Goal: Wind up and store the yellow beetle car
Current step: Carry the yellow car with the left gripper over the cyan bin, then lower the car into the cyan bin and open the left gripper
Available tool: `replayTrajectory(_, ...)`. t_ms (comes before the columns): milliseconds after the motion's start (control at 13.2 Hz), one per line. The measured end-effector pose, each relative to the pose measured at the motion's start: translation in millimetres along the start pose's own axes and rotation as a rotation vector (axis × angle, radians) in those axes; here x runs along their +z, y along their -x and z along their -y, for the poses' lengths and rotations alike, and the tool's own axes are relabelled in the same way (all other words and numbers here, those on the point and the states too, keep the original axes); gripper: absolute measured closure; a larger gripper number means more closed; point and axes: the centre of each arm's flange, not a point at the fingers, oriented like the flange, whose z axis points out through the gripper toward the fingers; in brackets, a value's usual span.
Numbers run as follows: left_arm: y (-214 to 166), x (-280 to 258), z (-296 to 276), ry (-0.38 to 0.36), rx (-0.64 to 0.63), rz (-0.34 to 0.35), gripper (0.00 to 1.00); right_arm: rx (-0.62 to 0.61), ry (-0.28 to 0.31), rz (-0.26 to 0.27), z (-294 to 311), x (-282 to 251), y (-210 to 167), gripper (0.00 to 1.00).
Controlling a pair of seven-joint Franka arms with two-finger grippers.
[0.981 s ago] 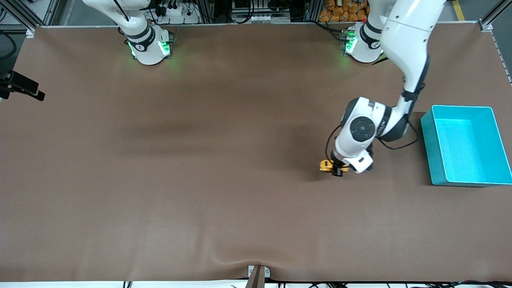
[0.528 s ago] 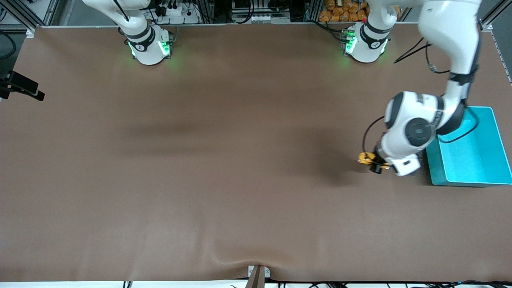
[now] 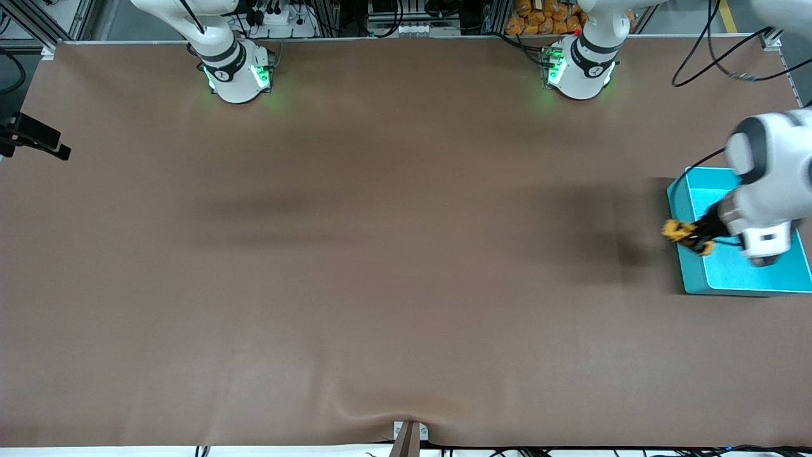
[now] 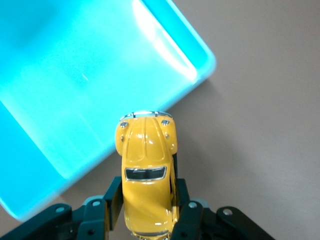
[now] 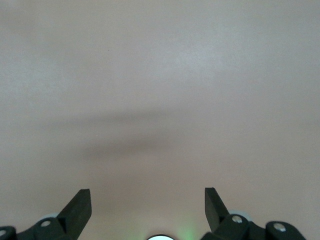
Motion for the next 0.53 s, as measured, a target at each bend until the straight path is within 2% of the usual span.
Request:
replayTrajectory(151,-21.6,3.0,39.3,0.000,0.075,0.007,0.53,0.000,0.000,0.000,-0.2,0.0,0.0,0.00)
replayTrajectory(528,-39.0,26.5,86.9,-0.009,0.208,0.050,0.53,0.002,0.000,0.000,-0.8,0.1,0.0,0.00)
